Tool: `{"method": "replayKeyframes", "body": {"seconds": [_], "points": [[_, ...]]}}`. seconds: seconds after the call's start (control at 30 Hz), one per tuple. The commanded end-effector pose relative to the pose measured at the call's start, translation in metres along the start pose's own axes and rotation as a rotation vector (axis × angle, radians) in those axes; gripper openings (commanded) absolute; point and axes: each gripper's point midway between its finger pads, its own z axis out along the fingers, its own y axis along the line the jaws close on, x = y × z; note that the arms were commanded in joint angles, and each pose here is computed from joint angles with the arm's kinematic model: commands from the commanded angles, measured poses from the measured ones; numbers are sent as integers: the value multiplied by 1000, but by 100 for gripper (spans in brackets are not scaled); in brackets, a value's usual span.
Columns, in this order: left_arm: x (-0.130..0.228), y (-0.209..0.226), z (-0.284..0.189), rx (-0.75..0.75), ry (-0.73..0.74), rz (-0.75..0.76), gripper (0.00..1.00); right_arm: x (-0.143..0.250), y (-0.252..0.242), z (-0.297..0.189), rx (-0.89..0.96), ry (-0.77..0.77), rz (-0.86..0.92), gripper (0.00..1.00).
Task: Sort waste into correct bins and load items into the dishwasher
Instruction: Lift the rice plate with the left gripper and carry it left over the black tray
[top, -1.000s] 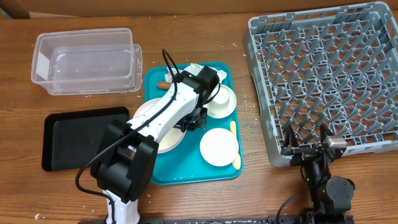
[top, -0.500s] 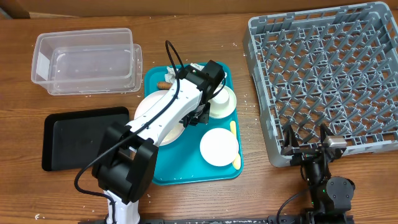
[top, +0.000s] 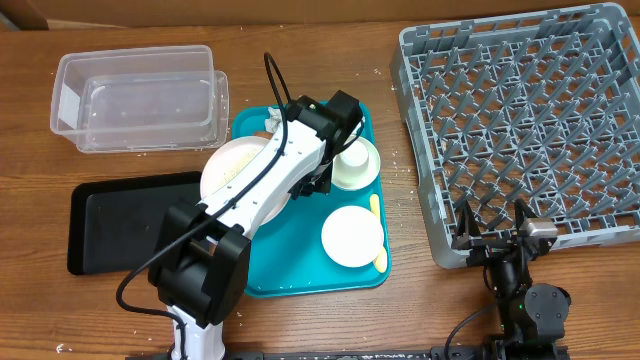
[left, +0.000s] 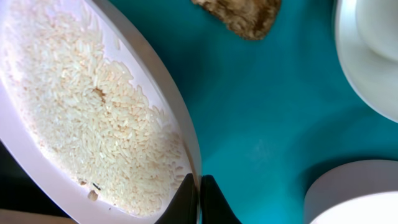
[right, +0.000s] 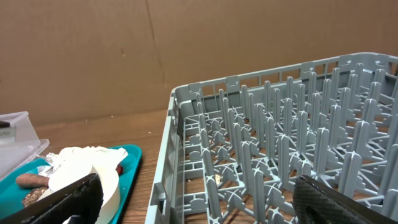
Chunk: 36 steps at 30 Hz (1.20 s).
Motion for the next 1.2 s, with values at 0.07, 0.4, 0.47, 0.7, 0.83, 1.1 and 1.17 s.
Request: {"method": "replayKeyframes", "body": {"seconds": [0.07, 0.4, 0.47, 0.7, 0.83, 1.1, 1.17], "points": [[-8, 11, -12, -53, -36, -126, 4, 1, -3, 0, 12, -6, -1, 100], [-6, 38, -8, -79, 13, -278, 4, 1, -3, 0, 12, -6, -1, 100], [-6, 49, -7, -86, 28, -317, 4, 1, -3, 0, 12, -7, -1, 100], [-11, 85, -10, -56, 42, -435, 4, 1, -3, 0, 12, -6, -1, 100], [-14, 107, -19, 1, 27, -524, 4, 1, -3, 0, 12, -6, -1, 100], [-24, 147, -28, 196, 22, -687, 4, 1, -3, 0, 12, -7, -1, 100], [-23, 155, -25, 224, 39, -725, 4, 1, -3, 0, 12, -6, -1, 100]]}}
